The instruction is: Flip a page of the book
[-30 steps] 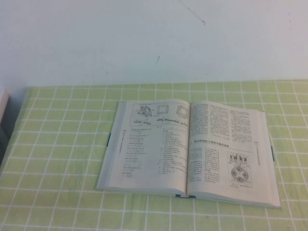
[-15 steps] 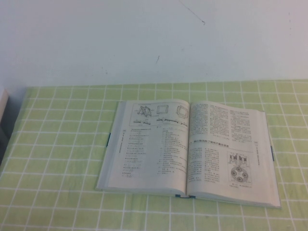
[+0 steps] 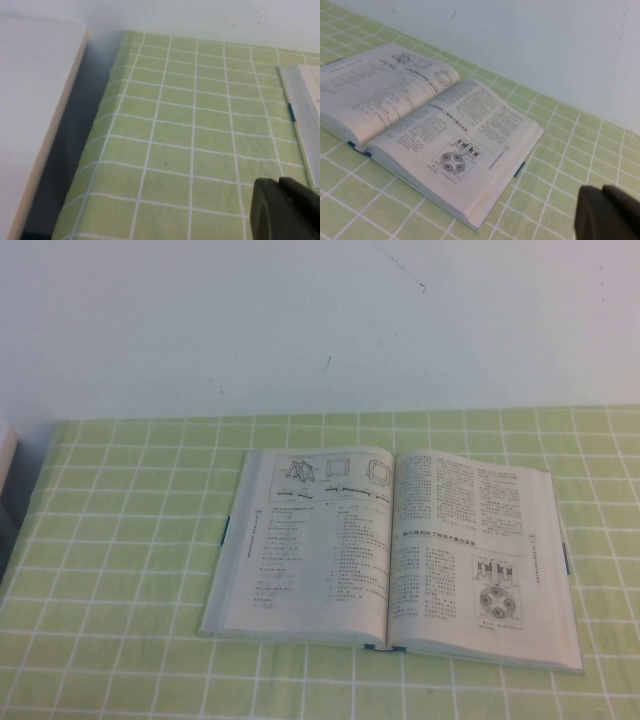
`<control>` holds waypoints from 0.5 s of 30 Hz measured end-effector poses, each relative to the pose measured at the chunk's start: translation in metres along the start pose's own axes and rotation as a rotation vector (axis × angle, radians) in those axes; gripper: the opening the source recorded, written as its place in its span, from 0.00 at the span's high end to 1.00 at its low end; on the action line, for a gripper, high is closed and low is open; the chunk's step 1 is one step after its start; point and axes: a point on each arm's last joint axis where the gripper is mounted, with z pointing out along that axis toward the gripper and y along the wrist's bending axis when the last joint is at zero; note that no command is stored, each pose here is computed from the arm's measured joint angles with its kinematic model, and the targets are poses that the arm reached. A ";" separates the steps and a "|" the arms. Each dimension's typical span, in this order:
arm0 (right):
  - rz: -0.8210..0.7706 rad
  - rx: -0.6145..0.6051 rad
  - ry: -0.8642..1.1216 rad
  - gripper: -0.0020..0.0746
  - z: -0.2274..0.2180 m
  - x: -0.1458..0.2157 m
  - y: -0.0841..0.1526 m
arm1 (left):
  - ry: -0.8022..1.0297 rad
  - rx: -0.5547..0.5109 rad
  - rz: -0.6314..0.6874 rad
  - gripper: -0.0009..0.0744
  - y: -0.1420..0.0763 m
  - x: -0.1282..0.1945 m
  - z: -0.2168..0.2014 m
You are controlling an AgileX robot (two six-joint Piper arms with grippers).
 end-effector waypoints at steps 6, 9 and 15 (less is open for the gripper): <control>0.000 0.000 0.000 0.98 0.000 0.000 0.000 | 0.014 0.056 0.018 0.99 -0.003 0.001 0.000; 0.000 0.000 0.000 0.98 0.000 0.000 0.000 | 0.014 0.055 0.020 0.99 -0.003 0.001 0.000; 0.000 0.000 0.000 0.98 0.000 0.000 0.000 | 0.015 0.054 0.020 0.99 -0.003 0.001 0.000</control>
